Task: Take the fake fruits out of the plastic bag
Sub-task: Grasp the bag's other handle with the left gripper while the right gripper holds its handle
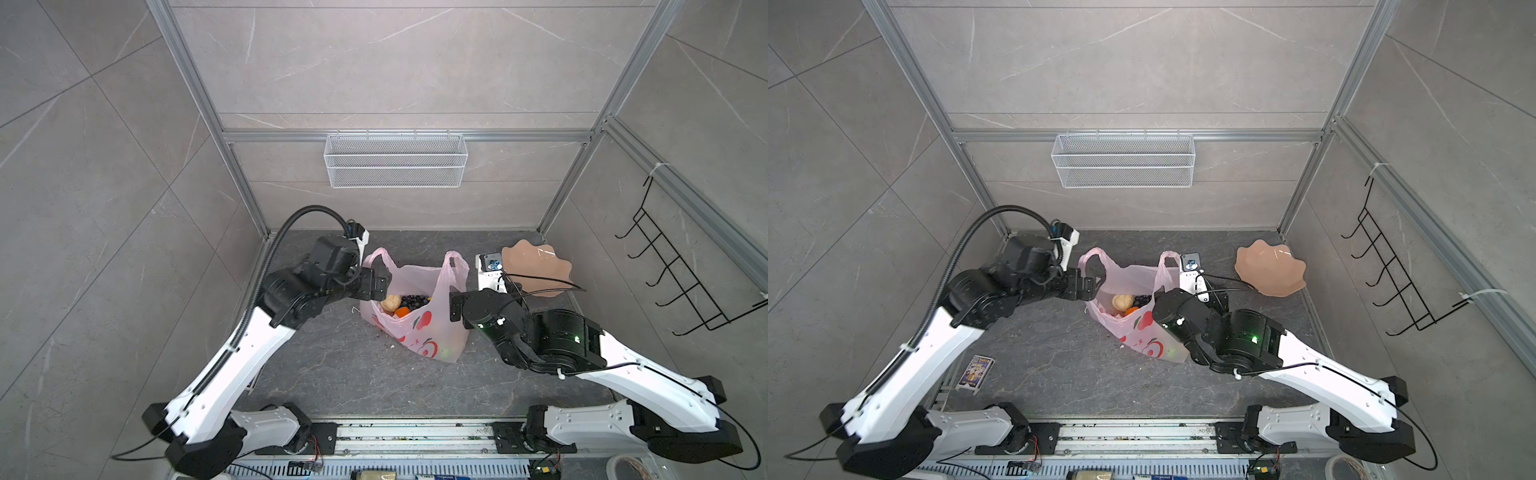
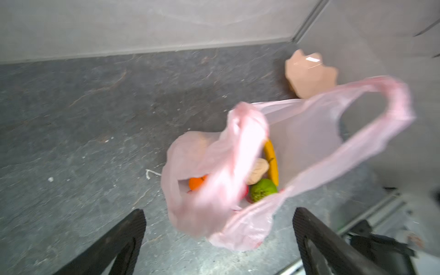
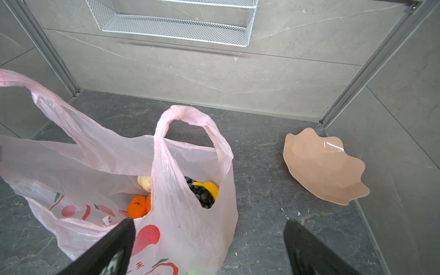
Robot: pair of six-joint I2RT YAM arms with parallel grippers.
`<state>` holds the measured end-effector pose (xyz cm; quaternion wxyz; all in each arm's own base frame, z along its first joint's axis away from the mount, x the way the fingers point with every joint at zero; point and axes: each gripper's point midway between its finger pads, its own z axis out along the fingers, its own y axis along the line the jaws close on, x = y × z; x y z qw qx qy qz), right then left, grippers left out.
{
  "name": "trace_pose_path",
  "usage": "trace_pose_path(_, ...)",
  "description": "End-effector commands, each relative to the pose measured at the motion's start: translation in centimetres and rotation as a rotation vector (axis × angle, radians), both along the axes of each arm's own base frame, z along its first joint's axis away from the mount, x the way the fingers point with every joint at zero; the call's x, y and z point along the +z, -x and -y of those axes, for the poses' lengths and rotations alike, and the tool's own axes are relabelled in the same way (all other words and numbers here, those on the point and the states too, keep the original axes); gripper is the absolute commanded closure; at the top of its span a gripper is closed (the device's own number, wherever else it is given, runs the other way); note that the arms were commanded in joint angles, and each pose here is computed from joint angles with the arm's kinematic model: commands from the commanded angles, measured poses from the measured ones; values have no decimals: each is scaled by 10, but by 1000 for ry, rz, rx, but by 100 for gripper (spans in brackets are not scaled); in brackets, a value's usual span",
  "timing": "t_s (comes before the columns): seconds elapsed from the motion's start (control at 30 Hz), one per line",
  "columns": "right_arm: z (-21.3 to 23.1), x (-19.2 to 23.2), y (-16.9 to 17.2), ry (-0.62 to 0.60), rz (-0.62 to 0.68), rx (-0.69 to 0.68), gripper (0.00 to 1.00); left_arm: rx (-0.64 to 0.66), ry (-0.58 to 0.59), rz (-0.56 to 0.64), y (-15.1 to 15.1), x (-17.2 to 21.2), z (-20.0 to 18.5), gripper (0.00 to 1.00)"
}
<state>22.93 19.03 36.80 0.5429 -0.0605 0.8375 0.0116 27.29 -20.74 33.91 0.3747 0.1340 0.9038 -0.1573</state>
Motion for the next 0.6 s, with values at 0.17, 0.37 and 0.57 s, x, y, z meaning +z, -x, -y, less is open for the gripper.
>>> trace_pose_path(0.17,-4,-18,-12,7,-19,-106,0,108,-228,-63,-33,-35,-9,0)
trace_pose_path(0.37,-4,-32,-30,-52,-80,-148,1,117,-267,-113,-44,-61,-1,14)
trace_pose_path(0.57,-19,-34,-49,-121,-134,-135,5,95,-220,-137,-45,-76,11,31)
